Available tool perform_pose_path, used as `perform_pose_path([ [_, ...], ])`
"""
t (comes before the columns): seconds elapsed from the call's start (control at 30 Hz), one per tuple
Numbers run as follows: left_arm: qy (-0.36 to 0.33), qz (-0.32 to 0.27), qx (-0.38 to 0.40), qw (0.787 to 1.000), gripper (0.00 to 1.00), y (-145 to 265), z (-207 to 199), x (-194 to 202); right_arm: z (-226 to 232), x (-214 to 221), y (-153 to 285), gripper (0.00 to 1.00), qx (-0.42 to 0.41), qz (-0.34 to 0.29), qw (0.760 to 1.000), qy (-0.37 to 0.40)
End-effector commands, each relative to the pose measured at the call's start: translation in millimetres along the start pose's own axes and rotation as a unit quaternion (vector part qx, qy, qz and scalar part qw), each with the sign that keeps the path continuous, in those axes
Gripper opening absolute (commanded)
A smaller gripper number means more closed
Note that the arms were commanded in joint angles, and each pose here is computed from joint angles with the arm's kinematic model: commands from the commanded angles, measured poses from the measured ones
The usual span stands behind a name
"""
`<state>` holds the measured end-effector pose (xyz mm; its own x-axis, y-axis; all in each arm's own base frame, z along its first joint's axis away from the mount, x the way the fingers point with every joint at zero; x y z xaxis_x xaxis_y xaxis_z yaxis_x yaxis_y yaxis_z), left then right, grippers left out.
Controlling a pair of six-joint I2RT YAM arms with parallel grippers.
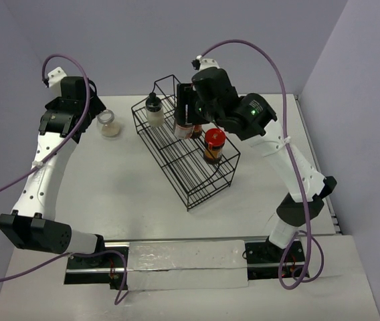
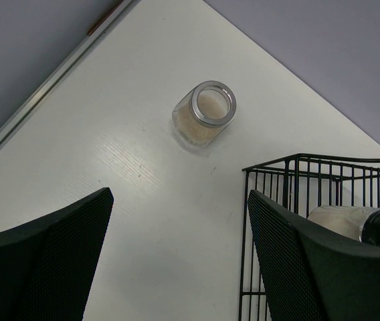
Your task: Organize the condiment bottles
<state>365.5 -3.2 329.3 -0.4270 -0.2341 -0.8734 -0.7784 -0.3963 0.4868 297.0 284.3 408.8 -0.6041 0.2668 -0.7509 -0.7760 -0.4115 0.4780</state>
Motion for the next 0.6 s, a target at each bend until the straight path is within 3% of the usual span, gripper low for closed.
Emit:
perform_pose_path([
  [0.0, 0.019, -0.016, 0.014, 1.0, 0.9, 8.8, 3.7, -8.4, 15.1, -13.3, 9.8, 0.09, -0.035, -0.046, 0.998, -0.013],
  [0.57, 0.019, 0.005, 0.021, 1.0, 0.9, -4.6, -2.2, 6.7, -24.5, 67.5, -3.9, 0.09, -0.004, 0.022, 1.0, -0.016],
])
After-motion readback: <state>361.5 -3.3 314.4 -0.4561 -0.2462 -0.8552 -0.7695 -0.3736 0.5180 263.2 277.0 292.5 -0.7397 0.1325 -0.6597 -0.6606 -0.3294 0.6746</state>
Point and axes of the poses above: each gripper's point midway between its finger pads, its own y axis back along the fingers, its own z axis along the line the jaws close on, x = y × z, the point moved 2 cm from there along y, back along the fingers, and after that the axes turned 13 degrees about -y, right-handed, at the moved point
